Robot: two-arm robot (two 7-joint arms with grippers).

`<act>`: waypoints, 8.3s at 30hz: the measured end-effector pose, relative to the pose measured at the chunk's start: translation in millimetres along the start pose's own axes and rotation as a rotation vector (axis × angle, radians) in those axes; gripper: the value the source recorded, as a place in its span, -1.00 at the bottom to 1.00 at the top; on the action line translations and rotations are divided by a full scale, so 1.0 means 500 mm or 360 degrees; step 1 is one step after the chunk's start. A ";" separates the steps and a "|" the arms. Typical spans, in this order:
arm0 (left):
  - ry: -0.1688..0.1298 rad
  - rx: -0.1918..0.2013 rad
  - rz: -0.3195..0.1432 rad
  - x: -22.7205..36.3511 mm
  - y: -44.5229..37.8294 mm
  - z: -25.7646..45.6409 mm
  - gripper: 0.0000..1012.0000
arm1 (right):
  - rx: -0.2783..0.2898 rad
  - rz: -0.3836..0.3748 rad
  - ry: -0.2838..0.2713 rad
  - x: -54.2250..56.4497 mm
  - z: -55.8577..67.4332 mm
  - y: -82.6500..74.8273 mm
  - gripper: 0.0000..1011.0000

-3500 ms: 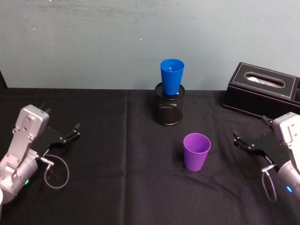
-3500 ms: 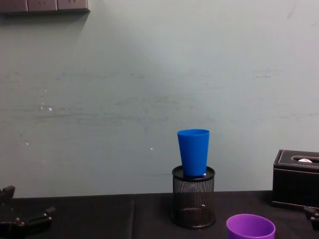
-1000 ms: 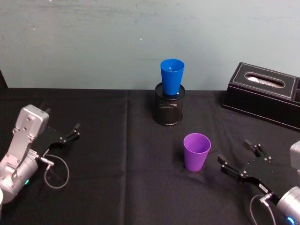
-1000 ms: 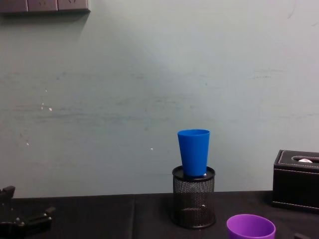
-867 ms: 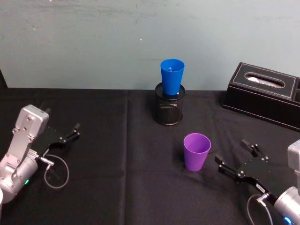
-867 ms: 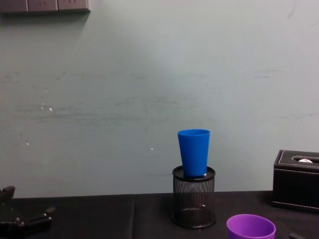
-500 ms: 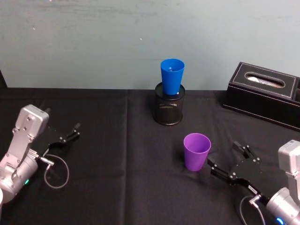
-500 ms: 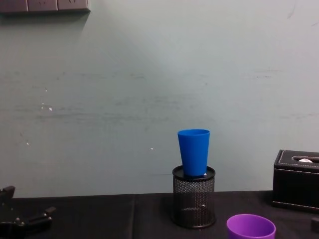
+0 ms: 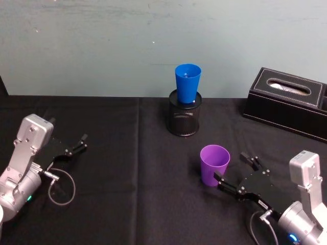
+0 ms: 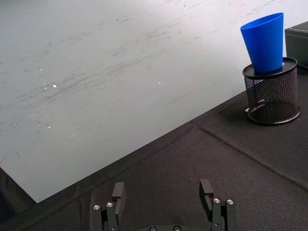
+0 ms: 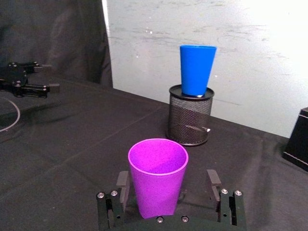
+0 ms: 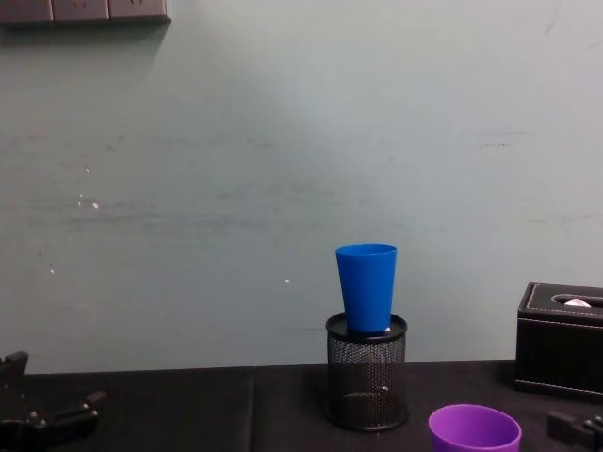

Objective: Pick up one cup with a gripper and tap it against the other cup.

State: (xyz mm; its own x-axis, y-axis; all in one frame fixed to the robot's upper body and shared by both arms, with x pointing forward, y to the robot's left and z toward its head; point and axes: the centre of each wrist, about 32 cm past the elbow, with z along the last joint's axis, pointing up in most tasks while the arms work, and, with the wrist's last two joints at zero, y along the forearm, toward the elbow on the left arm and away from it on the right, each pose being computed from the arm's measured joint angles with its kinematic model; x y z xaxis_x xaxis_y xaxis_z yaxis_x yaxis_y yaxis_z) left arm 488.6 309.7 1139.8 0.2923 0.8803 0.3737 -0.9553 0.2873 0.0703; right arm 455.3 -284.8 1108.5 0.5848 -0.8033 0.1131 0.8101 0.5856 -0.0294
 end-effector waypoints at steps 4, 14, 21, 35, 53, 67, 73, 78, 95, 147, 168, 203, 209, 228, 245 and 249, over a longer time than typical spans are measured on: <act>0.0000 0.0000 0.0000 0.000 0.000 0.000 1.00 | -0.0005 0.0015 0.0008 -0.002 -0.003 0.008 0.98; 0.0000 0.0000 0.0000 0.000 0.000 0.000 1.00 | -0.0007 0.0047 0.0009 -0.001 -0.007 0.030 0.98; 0.0000 0.0000 0.0000 0.000 0.000 0.000 1.00 | -0.0007 0.0058 0.0017 0.001 -0.007 0.042 0.98; 0.0000 0.0000 0.0000 0.000 0.000 0.000 1.00 | -0.0010 0.0084 0.0022 0.002 -0.010 0.060 0.98; 0.0000 0.0000 0.0000 0.000 0.000 0.000 1.00 | -0.0012 0.0082 0.0048 0.011 -0.015 0.077 0.98; 0.0000 0.0000 0.0000 0.000 0.000 0.000 1.00 | -0.0010 0.0095 0.0060 0.011 -0.014 0.084 0.98; 0.0000 0.0000 0.0000 0.000 0.000 0.000 1.00 | -0.0012 0.0096 0.0064 0.011 -0.015 0.087 0.98; 0.0000 0.0000 0.0000 0.000 0.000 0.000 1.00 | -0.0015 0.0106 0.0065 0.012 -0.016 0.089 0.98; 0.0000 0.0000 0.0000 0.000 0.000 0.000 1.00 | -0.0013 0.0104 0.0065 0.012 -0.016 0.088 0.87; 0.0000 0.0000 0.0000 0.000 0.000 0.000 1.00 | -0.0013 0.0100 0.0065 0.011 -0.016 0.088 0.45; 0.0000 0.0000 0.0000 0.000 0.000 0.000 1.00 | 0.0028 0.0088 0.0104 0.012 0.015 0.086 0.45; 0.0000 0.0000 0.0000 0.000 0.000 0.000 1.00 | 0.0261 -0.0032 0.0061 0.019 0.087 0.064 0.45; 0.0000 0.0000 0.0000 0.000 0.000 0.000 1.00 | 0.0259 -0.0031 0.0061 0.019 0.087 0.065 0.45; 0.0000 0.0000 0.0000 0.000 0.000 0.000 1.00 | 0.0282 -0.0039 0.0081 0.030 0.088 0.098 0.45; 0.0000 0.0000 0.0000 0.000 0.000 0.000 1.00 | 0.0283 -0.0043 0.0091 0.058 0.086 0.172 0.45; 0.0000 0.0000 0.0000 0.000 0.000 0.000 1.00 | 0.0291 -0.0037 0.0092 0.064 0.090 0.187 0.45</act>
State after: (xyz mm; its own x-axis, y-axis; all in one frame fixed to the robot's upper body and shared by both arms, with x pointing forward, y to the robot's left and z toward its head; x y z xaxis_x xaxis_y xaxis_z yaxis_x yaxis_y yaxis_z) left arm 488.6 309.7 1139.8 0.2923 0.8803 0.3737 -0.9552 0.2874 0.0703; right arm 547.6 -250.7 1154.0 0.5718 -0.8186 0.0541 0.8052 0.5726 0.1540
